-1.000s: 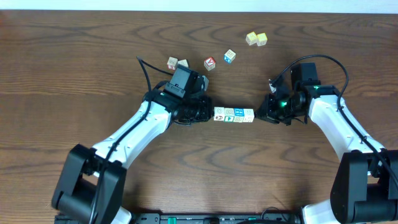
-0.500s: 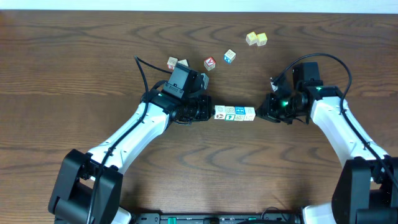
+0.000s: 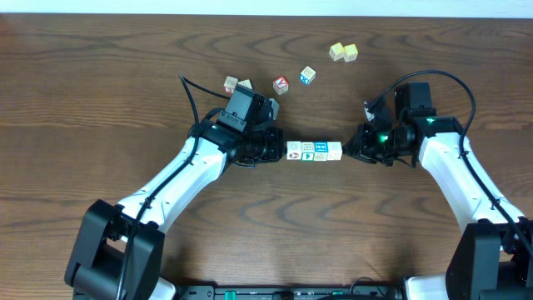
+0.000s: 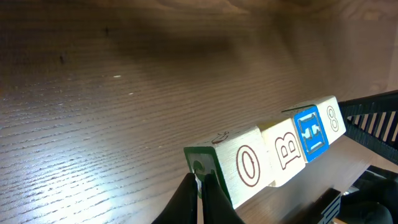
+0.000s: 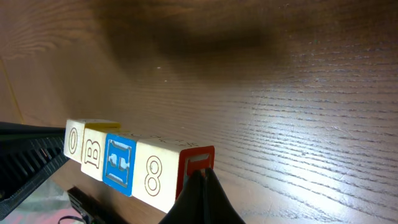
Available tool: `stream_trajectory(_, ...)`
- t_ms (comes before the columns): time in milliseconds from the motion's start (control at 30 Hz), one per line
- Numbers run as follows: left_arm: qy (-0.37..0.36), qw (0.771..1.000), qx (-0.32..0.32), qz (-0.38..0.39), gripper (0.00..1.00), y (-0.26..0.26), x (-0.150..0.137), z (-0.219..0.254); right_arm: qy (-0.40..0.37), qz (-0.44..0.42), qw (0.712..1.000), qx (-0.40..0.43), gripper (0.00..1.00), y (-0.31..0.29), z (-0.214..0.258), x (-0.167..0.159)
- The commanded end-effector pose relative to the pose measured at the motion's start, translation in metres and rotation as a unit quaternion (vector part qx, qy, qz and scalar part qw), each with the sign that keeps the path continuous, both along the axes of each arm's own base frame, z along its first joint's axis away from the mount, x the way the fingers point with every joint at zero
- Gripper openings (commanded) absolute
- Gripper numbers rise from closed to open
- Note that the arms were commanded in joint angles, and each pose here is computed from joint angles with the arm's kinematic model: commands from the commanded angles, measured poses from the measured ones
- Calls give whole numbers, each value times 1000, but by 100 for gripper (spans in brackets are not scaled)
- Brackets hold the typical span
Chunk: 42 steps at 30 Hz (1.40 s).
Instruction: Lift 4 blocks
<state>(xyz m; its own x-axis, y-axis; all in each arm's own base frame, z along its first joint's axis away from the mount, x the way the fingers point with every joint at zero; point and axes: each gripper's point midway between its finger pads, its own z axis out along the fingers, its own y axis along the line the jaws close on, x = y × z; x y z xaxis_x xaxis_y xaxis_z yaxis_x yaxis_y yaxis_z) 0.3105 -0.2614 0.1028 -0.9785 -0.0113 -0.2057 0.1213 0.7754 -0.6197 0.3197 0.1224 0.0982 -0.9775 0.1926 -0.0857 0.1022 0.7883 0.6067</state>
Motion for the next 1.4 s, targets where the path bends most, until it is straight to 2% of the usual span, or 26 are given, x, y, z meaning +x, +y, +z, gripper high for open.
stream_trajectory(0, 25, 995, -73, -60, 7, -32, -25, 21, -7, 64, 990, 123, 1, 52, 42, -14)
stream_trajectory(1367, 20, 995, -77, -61, 7, -32, -26, 26, -14, 62, 991, 115, 1, 49, 46, -15)
